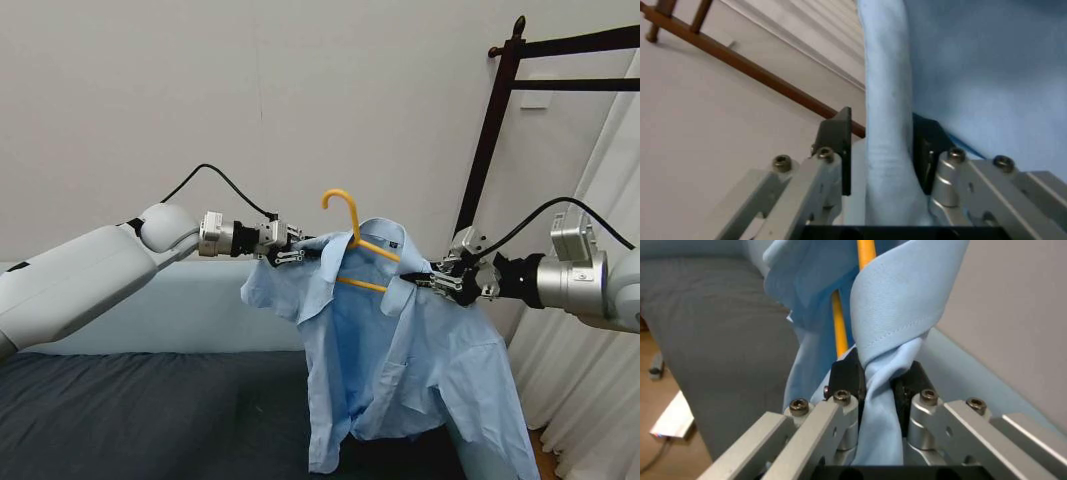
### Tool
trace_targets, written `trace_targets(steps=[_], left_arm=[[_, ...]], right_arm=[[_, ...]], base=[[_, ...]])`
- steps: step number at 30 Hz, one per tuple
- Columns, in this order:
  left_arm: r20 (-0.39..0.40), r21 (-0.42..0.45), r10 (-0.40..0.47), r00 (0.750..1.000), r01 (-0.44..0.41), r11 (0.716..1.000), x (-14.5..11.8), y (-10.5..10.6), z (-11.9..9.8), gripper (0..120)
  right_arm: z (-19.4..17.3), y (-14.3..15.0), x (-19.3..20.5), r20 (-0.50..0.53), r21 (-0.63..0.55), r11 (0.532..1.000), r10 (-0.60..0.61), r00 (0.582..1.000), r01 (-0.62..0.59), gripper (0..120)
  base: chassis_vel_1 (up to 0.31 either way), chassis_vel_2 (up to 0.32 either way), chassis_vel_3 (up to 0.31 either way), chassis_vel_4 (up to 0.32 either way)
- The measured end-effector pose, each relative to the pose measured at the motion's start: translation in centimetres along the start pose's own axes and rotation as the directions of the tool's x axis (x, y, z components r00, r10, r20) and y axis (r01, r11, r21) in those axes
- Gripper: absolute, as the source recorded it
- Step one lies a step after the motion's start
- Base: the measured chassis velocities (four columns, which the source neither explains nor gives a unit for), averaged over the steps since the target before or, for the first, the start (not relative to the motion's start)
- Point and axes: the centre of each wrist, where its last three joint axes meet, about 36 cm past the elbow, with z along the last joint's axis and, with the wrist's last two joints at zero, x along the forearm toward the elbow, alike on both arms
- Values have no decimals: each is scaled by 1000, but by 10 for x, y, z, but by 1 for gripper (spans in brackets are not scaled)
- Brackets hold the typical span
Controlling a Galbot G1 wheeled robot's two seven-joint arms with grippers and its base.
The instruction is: Pick up the clothes from the sofa and hang them on the clothes hanger.
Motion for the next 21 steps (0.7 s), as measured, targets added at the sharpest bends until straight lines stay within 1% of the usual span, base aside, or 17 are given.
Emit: trace_targets(steps=[3,4,7,8,9,10,11,13,14,15,18,19,21], left_arm=[[4,-27,-61,998,62,998,4,1,-3,43],[4,-27,-61,998,62,998,4,1,-3,43],[3,-66,-112,994,112,992,13,5,-5,56],[-10,-73,-144,990,142,987,20,6,-5,61],[-10,-73,-144,990,142,987,20,6,-5,61],[-18,-73,-176,984,174,982,27,6,-3,66],[-8,-75,-194,981,193,978,28,7,-5,70],[-7,-68,-239,971,238,969,36,8,-5,81],[0,-62,-252,968,252,966,38,8,-5,84],[0,-62,-252,968,252,966,38,8,-5,84],[26,-29,-298,954,298,954,42,6,-5,97],[26,-29,-298,954,298,954,42,6,-5,97],[51,-8,-316,948,316,949,42,0,-11,100]], right_arm=[[0,2,0,3,-66,998,6,1000,-6,8],[0,2,0,3,-66,998,6,1000,-6,8],[-3,1,2,4,-108,994,33,999,-32,8],[-4,-2,3,1,-116,992,54,999,-53,8],[-4,-2,3,1,-116,992,54,999,-53,8],[-3,-5,4,-6,-123,990,76,997,-76,8],[-4,-4,3,-5,-124,990,71,997,-71,8],[-3,-5,2,-5,-127,989,79,997,-79,8],[-3,-5,2,-5,-128,989,79,997,-79,8],[-3,-5,2,-5,-128,989,79,997,-79,8],[-2,-2,-5,-4,-132,987,86,996,-86,8],[-2,-2,-5,-4,-132,987,86,996,-86,8],[-2,-1,-10,4,-144,984,105,994,-103,8]], base=[[0,0,0,0],[0,0,0,0],[0,0,0,0],[0,0,0,0],[0,0,0,0],[0,0,0,0],[0,0,0,0],[0,0,0,0],[0,0,0,0],[0,0,0,0],[0,0,0,0],[0,0,0,0],[0,0,0,0]])
